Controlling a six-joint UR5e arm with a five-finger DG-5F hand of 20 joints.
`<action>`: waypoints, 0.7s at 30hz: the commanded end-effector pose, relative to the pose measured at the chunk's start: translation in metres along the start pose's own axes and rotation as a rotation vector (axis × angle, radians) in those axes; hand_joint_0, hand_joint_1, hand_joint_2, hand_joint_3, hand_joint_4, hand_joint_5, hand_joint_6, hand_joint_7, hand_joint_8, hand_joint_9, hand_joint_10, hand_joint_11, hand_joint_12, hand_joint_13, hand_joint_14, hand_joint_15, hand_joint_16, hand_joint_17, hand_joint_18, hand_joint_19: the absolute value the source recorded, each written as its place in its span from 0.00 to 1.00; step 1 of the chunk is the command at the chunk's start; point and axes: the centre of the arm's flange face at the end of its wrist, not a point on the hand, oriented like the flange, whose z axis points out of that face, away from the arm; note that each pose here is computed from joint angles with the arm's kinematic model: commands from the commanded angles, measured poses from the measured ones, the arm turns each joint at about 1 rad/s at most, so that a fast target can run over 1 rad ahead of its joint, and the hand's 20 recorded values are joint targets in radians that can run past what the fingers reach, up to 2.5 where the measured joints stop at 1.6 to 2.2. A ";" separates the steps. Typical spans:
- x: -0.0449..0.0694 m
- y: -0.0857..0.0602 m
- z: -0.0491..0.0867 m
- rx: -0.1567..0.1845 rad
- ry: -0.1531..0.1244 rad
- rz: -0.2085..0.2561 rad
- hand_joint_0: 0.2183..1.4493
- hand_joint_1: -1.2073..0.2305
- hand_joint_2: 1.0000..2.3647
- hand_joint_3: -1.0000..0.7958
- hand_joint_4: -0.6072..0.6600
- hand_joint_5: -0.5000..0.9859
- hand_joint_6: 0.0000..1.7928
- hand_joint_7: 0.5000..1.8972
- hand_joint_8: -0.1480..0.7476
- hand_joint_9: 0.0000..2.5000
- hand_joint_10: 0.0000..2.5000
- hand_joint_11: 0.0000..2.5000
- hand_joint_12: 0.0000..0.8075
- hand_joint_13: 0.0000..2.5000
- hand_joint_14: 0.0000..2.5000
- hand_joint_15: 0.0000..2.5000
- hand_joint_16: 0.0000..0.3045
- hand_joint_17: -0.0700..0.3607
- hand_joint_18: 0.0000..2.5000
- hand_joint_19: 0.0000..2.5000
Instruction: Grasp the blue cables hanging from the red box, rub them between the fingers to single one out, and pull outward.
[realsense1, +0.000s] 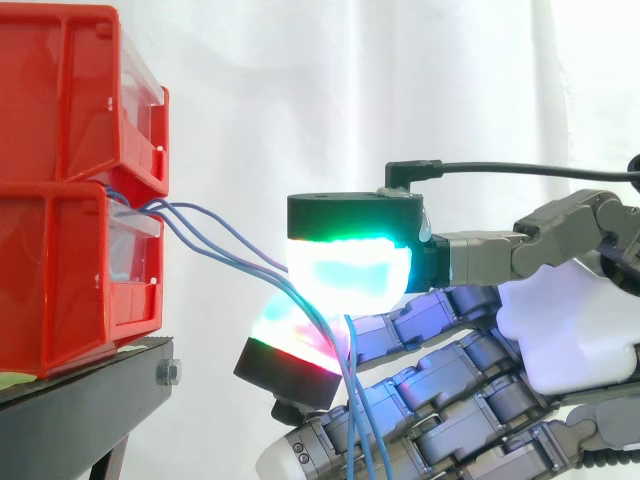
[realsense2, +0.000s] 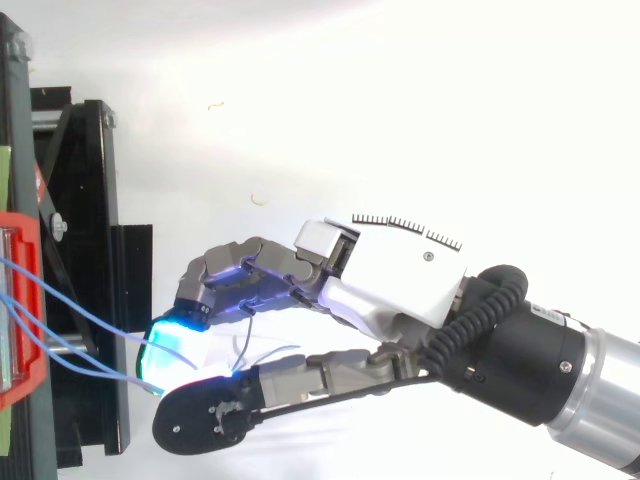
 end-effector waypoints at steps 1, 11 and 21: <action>0.000 0.000 0.000 0.000 0.000 0.001 0.50 0.27 0.00 0.28 0.60 0.18 0.48 0.38 0.56 0.23 0.00 0.07 0.51 0.12 0.00 0.00 0.19 0.46 0.00 0.00; 0.000 0.000 0.000 -0.001 0.002 0.002 0.43 0.19 0.00 0.28 0.59 0.18 0.48 0.37 0.56 0.23 0.00 0.06 0.54 0.11 0.00 0.00 0.21 0.49 0.00 0.00; 0.001 0.000 0.000 0.003 0.010 0.002 0.30 0.23 0.00 0.28 0.62 0.18 0.48 0.35 0.57 0.22 0.00 0.02 0.54 0.10 0.00 0.00 0.22 0.51 0.00 0.00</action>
